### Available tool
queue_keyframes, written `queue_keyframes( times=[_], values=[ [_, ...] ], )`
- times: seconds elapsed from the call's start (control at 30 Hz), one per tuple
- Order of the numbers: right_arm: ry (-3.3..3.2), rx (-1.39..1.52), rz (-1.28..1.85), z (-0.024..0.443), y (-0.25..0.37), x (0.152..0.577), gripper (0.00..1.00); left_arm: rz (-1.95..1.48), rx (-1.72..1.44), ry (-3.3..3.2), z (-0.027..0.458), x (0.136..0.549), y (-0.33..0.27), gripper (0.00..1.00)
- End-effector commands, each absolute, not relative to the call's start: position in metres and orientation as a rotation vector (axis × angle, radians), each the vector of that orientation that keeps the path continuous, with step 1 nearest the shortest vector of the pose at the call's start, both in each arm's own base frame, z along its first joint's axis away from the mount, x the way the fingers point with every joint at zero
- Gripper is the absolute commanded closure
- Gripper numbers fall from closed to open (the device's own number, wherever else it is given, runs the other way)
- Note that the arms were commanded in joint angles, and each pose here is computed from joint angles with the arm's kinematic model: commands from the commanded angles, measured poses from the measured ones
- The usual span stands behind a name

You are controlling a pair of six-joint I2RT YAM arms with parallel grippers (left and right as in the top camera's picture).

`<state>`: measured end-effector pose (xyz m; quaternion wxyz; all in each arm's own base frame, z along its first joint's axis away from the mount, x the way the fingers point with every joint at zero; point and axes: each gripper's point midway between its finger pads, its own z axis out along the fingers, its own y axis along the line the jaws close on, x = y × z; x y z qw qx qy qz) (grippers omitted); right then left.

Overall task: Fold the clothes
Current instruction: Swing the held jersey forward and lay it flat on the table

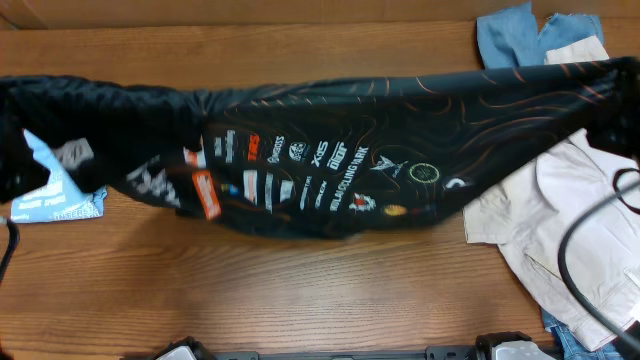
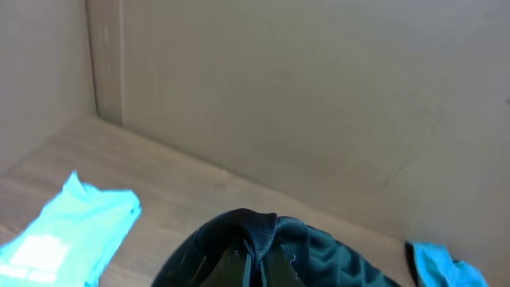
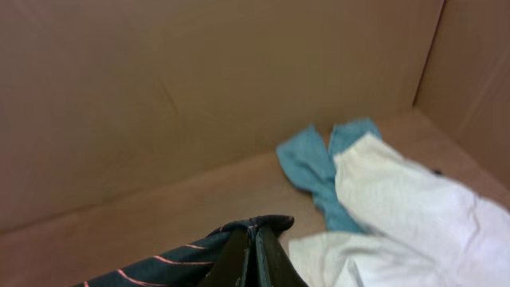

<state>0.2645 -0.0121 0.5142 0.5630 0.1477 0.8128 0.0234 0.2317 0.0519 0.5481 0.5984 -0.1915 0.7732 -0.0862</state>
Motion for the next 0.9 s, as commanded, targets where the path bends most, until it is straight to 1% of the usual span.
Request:
queue_keyframes(
  times=[0.0,0.1,0.17,0.3,0.43,0.5,0.57,0.6,0.67,0.73,0.77,0.83,0.87],
  values=[
    [1.918,0.284,0.037,0.517,-0.009,0.272,0.96,-0.185,-0.423,1.775,0.555,0.229,0.052,0.96],
    [1.977,0.269,0.046,0.502,-0.003,0.293,0.96,-0.2,-0.454,1.829,0.541,0.242,0.059,0.96],
    [2.036,0.251,0.044,0.486,0.001,0.314,0.96,-0.217,-0.483,1.879,0.527,0.255,0.066,0.96],
    [2.178,0.215,0.037,0.442,0.011,0.362,0.96,-0.267,-0.549,2.003,0.491,0.293,0.084,0.96],
    [2.324,0.147,0.029,0.382,0.023,0.424,0.96,-0.328,-0.563,2.122,0.448,0.354,0.1,0.96],
    [2.34,0.134,0.019,0.361,0.025,0.454,0.96,-0.35,-0.554,2.148,0.43,0.387,0.107,0.96],
    [2.298,0.138,0.021,0.35,0.027,0.489,0.96,-0.406,-0.518,2.127,0.42,0.423,0.109,0.96],
    [2.263,0.142,0.02,0.351,0.027,0.501,0.96,-0.446,-0.478,2.093,0.422,0.442,0.109,0.96],
    [2.159,0.167,0.014,0.368,0.024,0.52,0.96,-0.496,-0.435,2.01,0.434,0.465,0.11,0.96],
    [2.046,0.192,0.006,0.397,0.02,0.528,0.96,-0.5,-0.411,1.902,0.459,0.476,0.115,0.96],
    [1.948,0.22,-0.018,0.43,0.013,0.525,0.96,-0.476,-0.375,1.791,0.494,0.474,0.12,0.96],
    [1.865,0.241,-0.028,0.464,0.007,0.516,0.96,-0.462,-0.347,1.692,0.53,0.465,0.121,0.96],
    [1.816,0.241,-0.02,0.489,0.006,0.504,0.96,-0.445,-0.316,1.627,0.56,0.45,0.116,0.96]
  ],
)
